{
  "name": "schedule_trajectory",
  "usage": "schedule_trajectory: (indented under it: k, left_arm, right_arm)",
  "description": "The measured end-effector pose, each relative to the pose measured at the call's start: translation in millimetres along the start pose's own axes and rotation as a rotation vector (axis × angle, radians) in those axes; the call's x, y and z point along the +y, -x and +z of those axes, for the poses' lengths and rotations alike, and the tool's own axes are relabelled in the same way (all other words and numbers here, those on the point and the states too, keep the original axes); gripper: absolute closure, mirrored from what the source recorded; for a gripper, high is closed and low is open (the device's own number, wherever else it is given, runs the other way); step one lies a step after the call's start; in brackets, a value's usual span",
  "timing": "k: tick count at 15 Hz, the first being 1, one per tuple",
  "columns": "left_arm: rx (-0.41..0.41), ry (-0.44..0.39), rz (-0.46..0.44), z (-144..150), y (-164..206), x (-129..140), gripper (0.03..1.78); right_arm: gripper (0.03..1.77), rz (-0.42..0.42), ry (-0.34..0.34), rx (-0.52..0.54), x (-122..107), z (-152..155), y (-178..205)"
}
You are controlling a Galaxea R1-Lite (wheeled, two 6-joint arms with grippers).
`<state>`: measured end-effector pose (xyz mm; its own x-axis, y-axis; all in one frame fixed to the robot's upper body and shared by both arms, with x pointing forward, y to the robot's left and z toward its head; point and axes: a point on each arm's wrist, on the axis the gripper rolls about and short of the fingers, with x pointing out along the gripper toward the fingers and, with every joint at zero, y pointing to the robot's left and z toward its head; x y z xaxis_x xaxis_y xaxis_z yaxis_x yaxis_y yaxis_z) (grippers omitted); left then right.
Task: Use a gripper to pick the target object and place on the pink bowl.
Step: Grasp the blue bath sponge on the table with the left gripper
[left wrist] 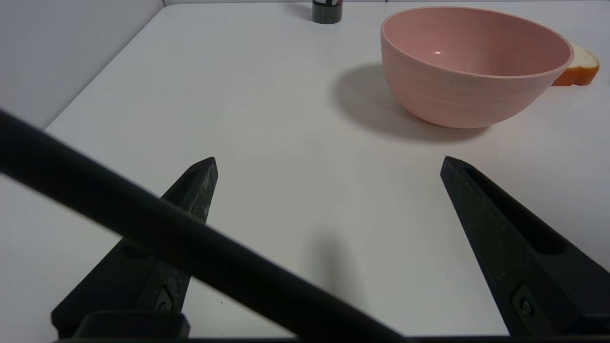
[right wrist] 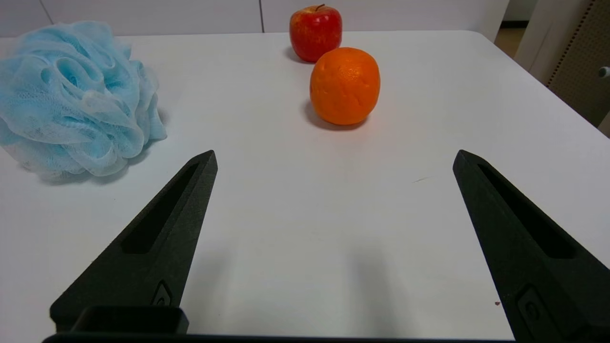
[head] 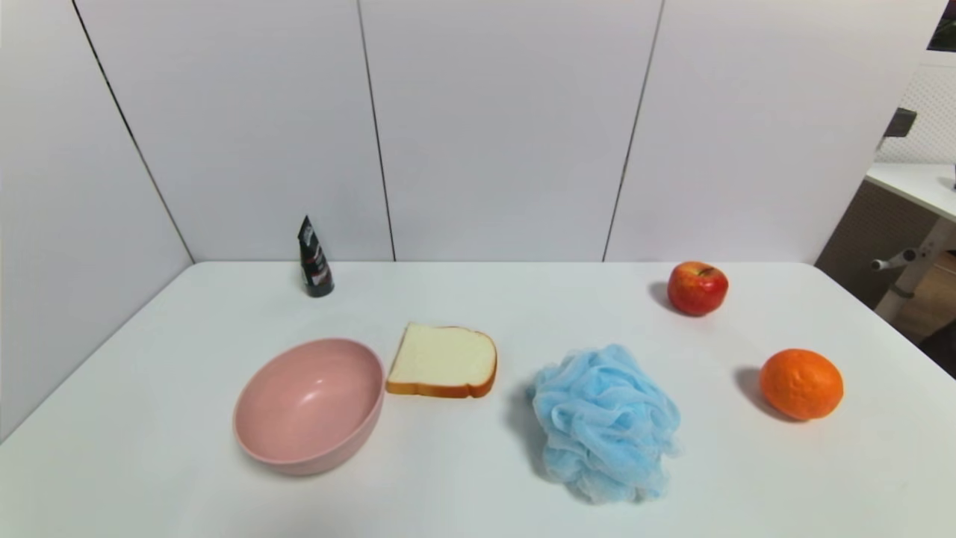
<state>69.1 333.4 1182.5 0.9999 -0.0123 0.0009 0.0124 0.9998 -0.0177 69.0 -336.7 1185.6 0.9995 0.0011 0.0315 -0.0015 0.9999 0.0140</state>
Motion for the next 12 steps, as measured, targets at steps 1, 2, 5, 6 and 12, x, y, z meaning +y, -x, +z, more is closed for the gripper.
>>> schedule_trajectory:
  k: [1,2,5,6,12]
  left_arm:
    - [0.000,0.000,-0.001,0.0,0.0,0.0,0.12]
    - [0.000,0.000,-0.001,0.0,0.0,0.0,0.12]
    - [0.000,0.000,-0.001,0.0,0.0,0.0,0.12]
    - [0.000,0.000,0.000,0.0,0.0,0.0,0.12]
    - [0.000,-0.012,-0.001,0.0,0.0,0.0,0.12]
  right_arm:
    - [0.09,-0.001,0.000,0.000,0.0,0.0,0.0]
    - [0.09,0.000,0.000,0.000,0.0,0.0,0.0]
    - [0.09,0.000,0.000,0.000,0.0,0.0,0.0]
    - [0.09,0.000,0.000,0.000,0.0,0.0,0.0]
    - [0.09,-0.001,0.000,0.000,0.0,0.0,0.0]
